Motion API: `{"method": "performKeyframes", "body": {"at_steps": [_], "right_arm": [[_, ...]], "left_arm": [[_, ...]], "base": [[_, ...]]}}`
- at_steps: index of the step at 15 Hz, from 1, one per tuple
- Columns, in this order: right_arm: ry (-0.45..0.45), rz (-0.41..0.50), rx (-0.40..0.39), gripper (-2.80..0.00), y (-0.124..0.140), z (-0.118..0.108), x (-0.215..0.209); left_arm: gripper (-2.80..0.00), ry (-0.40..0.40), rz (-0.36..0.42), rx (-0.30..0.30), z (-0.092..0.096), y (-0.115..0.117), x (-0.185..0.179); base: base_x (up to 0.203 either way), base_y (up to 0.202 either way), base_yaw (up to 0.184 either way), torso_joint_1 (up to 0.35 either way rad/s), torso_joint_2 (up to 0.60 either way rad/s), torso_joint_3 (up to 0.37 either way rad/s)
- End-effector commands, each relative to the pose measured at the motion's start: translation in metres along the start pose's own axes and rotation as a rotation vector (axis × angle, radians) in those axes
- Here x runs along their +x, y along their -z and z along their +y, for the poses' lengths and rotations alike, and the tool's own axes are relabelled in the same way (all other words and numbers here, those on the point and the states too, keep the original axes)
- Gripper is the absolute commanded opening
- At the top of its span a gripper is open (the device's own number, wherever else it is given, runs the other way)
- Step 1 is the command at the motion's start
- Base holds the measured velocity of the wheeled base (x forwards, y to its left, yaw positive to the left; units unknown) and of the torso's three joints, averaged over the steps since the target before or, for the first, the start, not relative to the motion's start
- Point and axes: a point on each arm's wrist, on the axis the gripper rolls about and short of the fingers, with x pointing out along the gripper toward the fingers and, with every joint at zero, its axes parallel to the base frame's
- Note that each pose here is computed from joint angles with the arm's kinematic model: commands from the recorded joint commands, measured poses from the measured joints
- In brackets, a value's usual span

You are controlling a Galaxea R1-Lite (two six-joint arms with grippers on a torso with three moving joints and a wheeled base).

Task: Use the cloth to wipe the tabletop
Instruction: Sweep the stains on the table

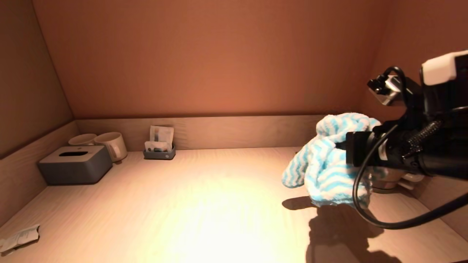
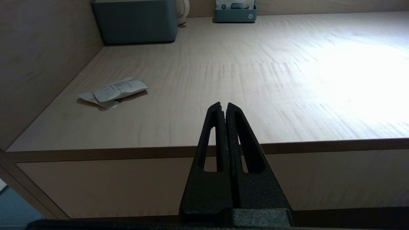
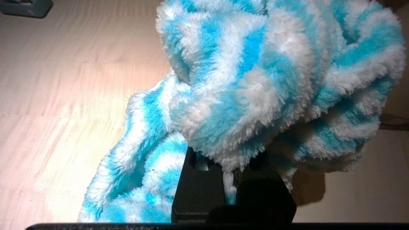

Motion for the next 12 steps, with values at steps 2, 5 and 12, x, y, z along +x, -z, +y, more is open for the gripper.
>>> {"method": "performKeyframes", "body": {"at_steps": [2, 5, 12], "right_arm": [[-0.047, 0.051, -0.04, -2.8, -0.008, 0.028, 0.039], [-0.095, 0.116, -0.097, -2.8, -0.002, 0.062, 0.076], [-0.211, 0.143, -0.19, -2.8, 0.001, 0.13, 0.104]], "left_arm": [[-2.8, 0.0, 0.0, 0.0, 0.0, 0.0, 0.0], [-2.8, 0.0, 0.0, 0.0, 0.0, 0.0, 0.0], [-2.8, 0.0, 0.0, 0.0, 0.0, 0.0, 0.0]], "base": [[0.0, 0.0, 0.0, 0.0, 0.0, 0.0], [0.0, 0.0, 0.0, 0.0, 0.0, 0.0], [0.0, 0.0, 0.0, 0.0, 0.0, 0.0]]}}
